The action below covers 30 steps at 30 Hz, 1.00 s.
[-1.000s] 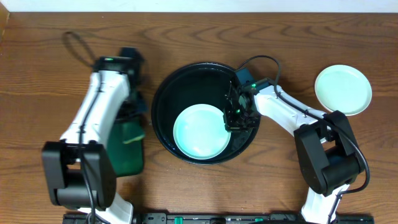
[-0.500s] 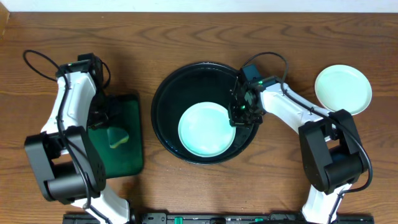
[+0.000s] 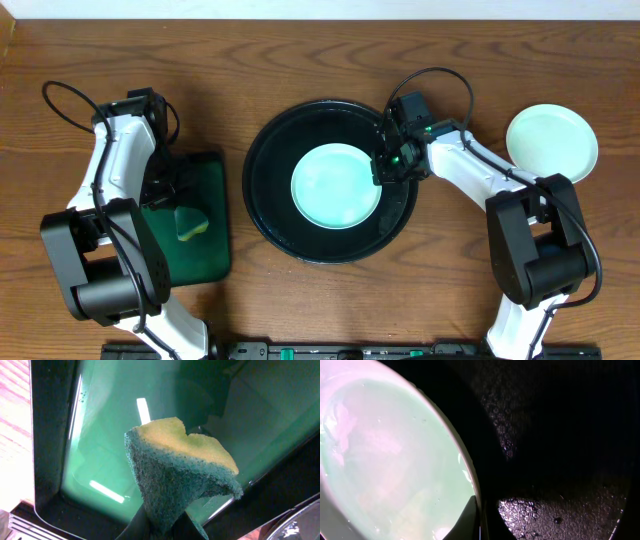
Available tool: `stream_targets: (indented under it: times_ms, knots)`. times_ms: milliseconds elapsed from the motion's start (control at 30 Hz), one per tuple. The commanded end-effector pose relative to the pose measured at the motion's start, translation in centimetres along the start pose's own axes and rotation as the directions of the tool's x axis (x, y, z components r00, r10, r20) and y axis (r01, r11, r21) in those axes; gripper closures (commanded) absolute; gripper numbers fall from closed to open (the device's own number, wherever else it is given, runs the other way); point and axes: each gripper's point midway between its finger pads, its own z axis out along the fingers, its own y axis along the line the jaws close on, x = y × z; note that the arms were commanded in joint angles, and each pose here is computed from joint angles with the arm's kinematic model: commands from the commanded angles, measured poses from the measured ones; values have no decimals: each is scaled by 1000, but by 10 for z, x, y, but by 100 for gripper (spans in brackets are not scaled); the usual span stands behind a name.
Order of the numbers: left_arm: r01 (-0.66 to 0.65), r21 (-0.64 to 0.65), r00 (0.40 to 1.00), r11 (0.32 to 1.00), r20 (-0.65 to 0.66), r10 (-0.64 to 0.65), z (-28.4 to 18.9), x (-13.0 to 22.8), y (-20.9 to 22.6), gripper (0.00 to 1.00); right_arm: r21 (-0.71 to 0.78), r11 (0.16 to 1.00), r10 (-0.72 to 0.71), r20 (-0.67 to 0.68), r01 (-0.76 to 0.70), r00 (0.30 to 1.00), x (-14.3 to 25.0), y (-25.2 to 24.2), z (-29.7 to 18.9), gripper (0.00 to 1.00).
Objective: Clean dirty plates on tray and stack at the side
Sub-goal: 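Return the sponge to the green tray with the left gripper, then grip the plate rim with the right gripper and slide it on the tray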
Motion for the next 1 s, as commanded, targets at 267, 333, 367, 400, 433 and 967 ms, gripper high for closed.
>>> stream_targets:
  times_ms: [267,333,367,400,433,967]
  knots:
    - [-9,-5,1000,1000,-12,9,1,4,1,49,81,980,-191,117,182,975,-34,20,-73,99]
    - [-9,-5,1000,1000,-11,9,1,3,1,48,98,971,-231,125,220,965,-37,27,-84,99]
    - [-8,-4,1000,1000,-9,8,1,3,1,49,115,968,-238,129,224,963,-38,29,-89,99]
    - [-8,-4,1000,1000,-8,8,1,3,1,48,123,962,-259,128,244,957,-38,33,-93,99]
    - [-8,-3,1000,1000,-9,8,1,3,1,48,123,959,-270,124,255,955,-38,36,-95,99]
    - [-8,16,1000,1000,-18,8,1,4,-3,48,123,984,-140,91,129,986,-25,44,-93,99]
